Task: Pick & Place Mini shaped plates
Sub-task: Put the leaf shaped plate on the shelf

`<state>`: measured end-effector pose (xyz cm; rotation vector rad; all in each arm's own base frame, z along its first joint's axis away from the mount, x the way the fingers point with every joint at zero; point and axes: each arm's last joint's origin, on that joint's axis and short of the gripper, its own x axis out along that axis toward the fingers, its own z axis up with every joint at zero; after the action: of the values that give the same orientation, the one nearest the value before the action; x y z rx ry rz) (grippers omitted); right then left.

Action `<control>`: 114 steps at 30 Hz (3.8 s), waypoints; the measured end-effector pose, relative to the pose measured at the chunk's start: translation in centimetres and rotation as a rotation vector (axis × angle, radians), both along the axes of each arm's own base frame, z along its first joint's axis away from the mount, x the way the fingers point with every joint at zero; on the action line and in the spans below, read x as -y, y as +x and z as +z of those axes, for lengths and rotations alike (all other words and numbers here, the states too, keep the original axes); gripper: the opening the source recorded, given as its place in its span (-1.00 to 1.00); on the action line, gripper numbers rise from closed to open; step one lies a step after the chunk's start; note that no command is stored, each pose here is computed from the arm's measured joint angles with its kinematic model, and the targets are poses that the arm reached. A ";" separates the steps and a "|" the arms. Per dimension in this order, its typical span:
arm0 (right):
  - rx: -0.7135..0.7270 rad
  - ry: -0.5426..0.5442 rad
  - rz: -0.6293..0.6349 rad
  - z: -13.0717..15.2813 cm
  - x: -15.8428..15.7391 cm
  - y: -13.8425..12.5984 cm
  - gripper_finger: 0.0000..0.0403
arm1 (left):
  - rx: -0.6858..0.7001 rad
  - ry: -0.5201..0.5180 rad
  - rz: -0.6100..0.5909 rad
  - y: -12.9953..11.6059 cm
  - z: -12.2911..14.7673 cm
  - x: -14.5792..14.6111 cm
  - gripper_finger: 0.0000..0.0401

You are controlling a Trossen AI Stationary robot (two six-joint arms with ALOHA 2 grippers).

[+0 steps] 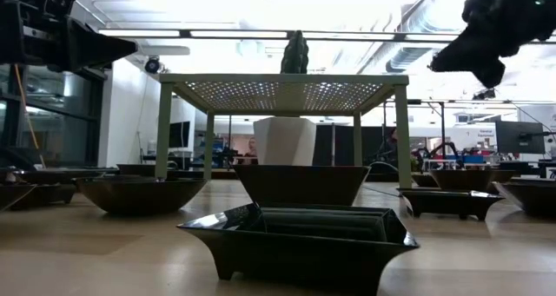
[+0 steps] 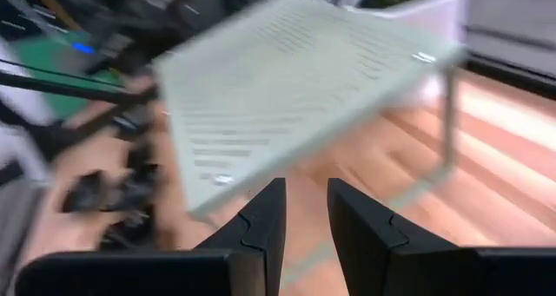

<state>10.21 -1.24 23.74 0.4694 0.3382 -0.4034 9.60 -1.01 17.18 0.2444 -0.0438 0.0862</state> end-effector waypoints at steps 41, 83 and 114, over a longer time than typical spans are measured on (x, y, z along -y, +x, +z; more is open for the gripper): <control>-0.416 0.771 -0.963 -5.1 11.3 2.5 -0.59 | 0.000 0.000 0.000 0.0 0.0 0.0 -1.00; -0.372 0.895 -1.256 -7.8 15.1 1.0 -0.59 | 0.000 0.000 0.000 0.0 0.0 0.0 -1.00; -0.392 0.882 -1.229 -9.7 16.5 2.0 -0.67 | 0.000 0.000 0.000 0.0 0.0 0.0 -1.00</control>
<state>12.18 -17.70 14.02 1.4756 0.5839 -1.5799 9.60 -1.01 17.18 0.2444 -0.0440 0.0862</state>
